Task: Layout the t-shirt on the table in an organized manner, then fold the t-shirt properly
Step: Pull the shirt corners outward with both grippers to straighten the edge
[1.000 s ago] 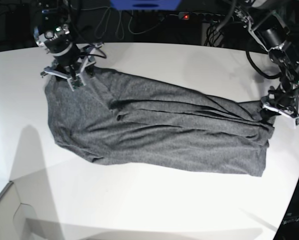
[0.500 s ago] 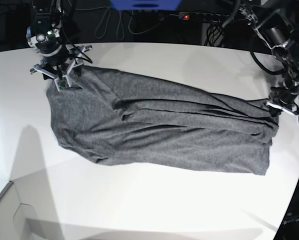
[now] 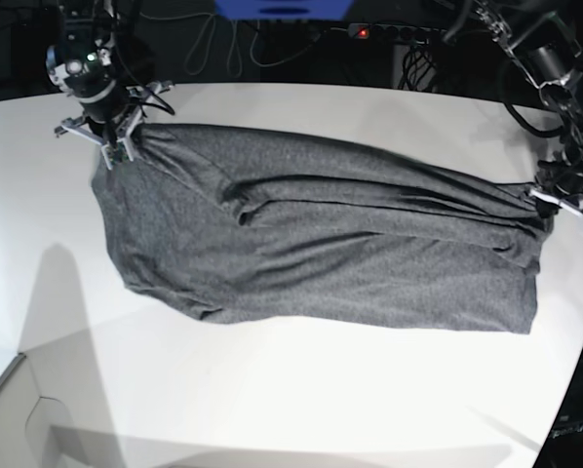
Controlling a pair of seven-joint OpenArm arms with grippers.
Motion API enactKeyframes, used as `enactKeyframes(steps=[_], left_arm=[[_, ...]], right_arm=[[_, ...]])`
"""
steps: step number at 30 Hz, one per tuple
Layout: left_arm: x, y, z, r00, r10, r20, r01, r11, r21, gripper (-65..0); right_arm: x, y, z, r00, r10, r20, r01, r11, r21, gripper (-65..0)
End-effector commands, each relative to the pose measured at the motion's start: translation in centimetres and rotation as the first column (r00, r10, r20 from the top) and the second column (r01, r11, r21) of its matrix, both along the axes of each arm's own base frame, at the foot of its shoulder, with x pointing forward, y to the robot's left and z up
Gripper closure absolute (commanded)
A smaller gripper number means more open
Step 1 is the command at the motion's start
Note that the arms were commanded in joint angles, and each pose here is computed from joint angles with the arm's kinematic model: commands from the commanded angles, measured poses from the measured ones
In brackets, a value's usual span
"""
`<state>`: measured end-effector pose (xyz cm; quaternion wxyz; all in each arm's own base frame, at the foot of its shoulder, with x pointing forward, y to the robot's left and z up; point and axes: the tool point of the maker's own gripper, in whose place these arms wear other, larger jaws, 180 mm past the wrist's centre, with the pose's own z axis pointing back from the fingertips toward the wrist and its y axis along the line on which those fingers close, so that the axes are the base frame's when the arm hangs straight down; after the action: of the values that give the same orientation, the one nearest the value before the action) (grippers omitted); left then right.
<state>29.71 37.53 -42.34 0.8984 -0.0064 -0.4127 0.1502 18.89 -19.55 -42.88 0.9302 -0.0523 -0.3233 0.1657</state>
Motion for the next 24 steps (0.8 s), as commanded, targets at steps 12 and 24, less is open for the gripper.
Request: enactKeyframes(steps=[12, 24], left_arm=[[-2.7, 2.2, 2.5, 1.000, -0.024, -0.004, 0.024, 0.989, 0.143, 0.0], [-6.9, 2.3, 1.8, 0.996, -0.044, -0.082, 0.059, 0.980, 0.192, 0.0]], right_arm=[[-1.8, -0.5, 1.1, 1.000, 0.019, -0.020, -0.020, 0.999, -0.051, 0.0], [-5.1, 1.0, 0.6, 0.996, 0.060, -0.059, -0.061, 0.998, -0.021, 0.0]])
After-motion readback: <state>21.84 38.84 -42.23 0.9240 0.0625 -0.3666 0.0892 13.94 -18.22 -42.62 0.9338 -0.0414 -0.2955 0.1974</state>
